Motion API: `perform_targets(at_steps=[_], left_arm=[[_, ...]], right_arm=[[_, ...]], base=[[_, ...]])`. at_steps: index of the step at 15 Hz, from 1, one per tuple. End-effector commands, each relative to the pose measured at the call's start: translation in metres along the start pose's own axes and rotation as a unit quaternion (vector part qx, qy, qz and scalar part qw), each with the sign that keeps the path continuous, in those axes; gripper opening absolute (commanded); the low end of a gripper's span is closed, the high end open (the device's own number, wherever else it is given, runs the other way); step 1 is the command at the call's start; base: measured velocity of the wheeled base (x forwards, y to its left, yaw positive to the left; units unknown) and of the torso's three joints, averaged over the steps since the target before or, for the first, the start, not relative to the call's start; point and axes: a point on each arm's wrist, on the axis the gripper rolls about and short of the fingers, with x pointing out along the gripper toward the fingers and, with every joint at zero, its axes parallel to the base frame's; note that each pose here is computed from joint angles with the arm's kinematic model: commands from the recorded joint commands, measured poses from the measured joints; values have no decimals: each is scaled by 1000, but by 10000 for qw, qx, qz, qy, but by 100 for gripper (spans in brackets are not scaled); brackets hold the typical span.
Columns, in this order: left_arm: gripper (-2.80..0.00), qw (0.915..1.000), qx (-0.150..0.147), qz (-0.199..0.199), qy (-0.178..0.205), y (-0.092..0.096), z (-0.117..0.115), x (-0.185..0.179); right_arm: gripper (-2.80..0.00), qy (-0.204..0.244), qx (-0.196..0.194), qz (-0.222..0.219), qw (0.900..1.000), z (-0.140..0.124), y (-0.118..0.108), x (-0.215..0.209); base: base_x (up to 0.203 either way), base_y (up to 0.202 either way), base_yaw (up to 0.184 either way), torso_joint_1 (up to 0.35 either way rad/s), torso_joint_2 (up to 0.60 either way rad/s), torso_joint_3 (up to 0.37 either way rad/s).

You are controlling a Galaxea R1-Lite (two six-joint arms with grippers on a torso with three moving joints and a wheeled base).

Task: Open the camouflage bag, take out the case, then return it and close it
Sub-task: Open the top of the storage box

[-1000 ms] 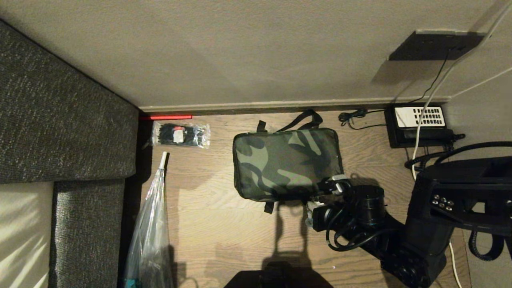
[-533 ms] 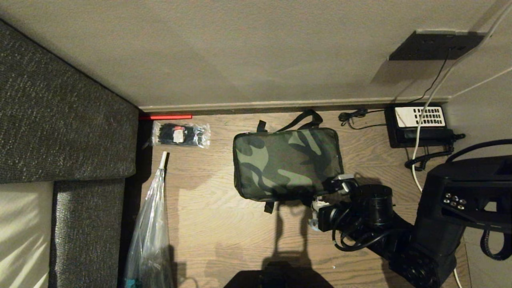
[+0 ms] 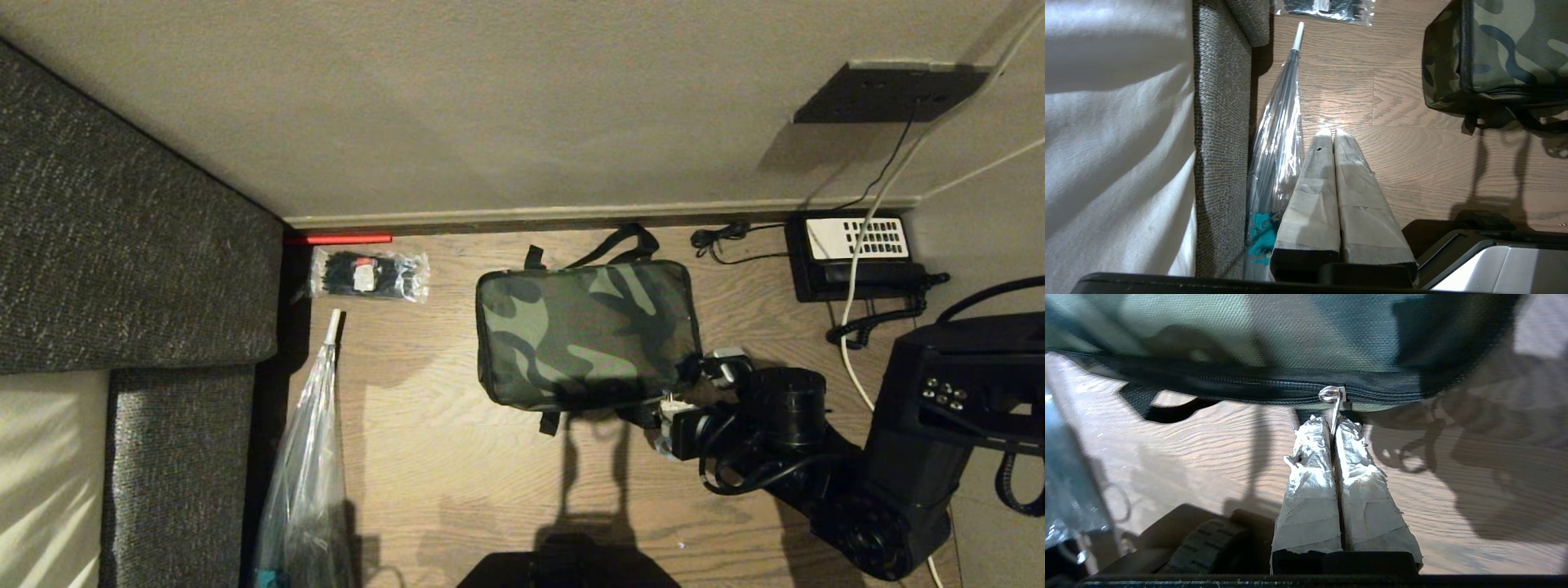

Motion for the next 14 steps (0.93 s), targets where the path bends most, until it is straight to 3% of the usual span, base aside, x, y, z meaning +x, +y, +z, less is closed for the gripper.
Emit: perform_targets(at_steps=[1,14], left_arm=[[-280,10000,-3,3,6,0,-1,0],[-280,10000,-3,3,6,0,-1,0]], right_arm=[[-280,-59,51,-141,9999,2,-10,0],[-280,-200,-9,-555,9983,12,-38,-6]], base=[[0,0,0,0,0,0],[0,0,0,0,0,0]])
